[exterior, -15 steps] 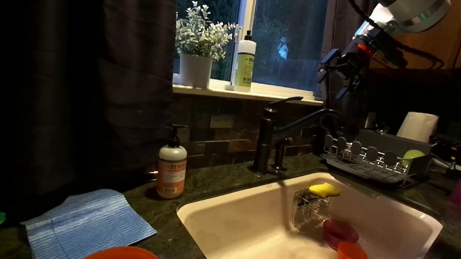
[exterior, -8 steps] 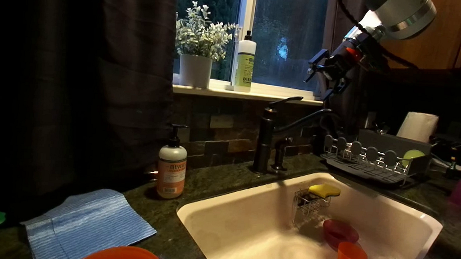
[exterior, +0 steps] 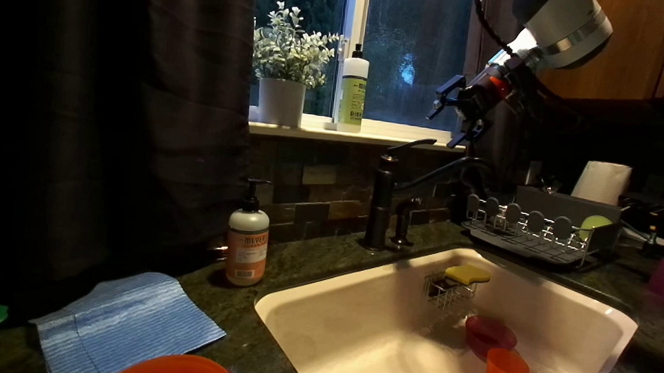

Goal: Open the tap, then fill the orange cup with a little water

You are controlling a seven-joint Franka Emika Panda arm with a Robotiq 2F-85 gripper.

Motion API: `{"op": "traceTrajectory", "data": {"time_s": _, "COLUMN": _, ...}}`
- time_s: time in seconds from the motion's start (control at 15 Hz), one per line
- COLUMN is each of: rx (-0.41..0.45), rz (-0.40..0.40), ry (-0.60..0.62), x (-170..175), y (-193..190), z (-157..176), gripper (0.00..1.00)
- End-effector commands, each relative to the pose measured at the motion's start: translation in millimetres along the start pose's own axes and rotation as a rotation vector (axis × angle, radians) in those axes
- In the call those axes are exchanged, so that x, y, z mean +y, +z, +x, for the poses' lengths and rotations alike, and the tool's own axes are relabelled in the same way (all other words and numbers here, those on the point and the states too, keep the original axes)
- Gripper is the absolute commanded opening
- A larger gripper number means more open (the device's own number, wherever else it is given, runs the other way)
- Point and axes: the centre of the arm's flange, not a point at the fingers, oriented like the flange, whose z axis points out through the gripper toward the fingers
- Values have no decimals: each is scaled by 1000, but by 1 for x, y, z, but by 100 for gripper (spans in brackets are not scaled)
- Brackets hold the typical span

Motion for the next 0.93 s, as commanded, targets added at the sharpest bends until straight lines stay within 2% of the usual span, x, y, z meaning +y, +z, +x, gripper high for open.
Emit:
{"op": "traceTrajectory", "data": {"time_s": 0.0, "rx": 15, "rz": 69, "ry": -15, "x": 6, "y": 11, "z": 11, "gripper": 100}}
{"op": "traceTrajectory", "data": {"time_s": 0.47, "rx": 24, "rz": 161, "ry": -1, "x": 8, "y": 18, "z": 23, "gripper": 100}}
{"op": "traceTrajectory", "data": {"time_s": 0.87, "rx": -20, "rz": 234, "ry": 61, "x": 10, "y": 24, "z": 27, "gripper": 100}}
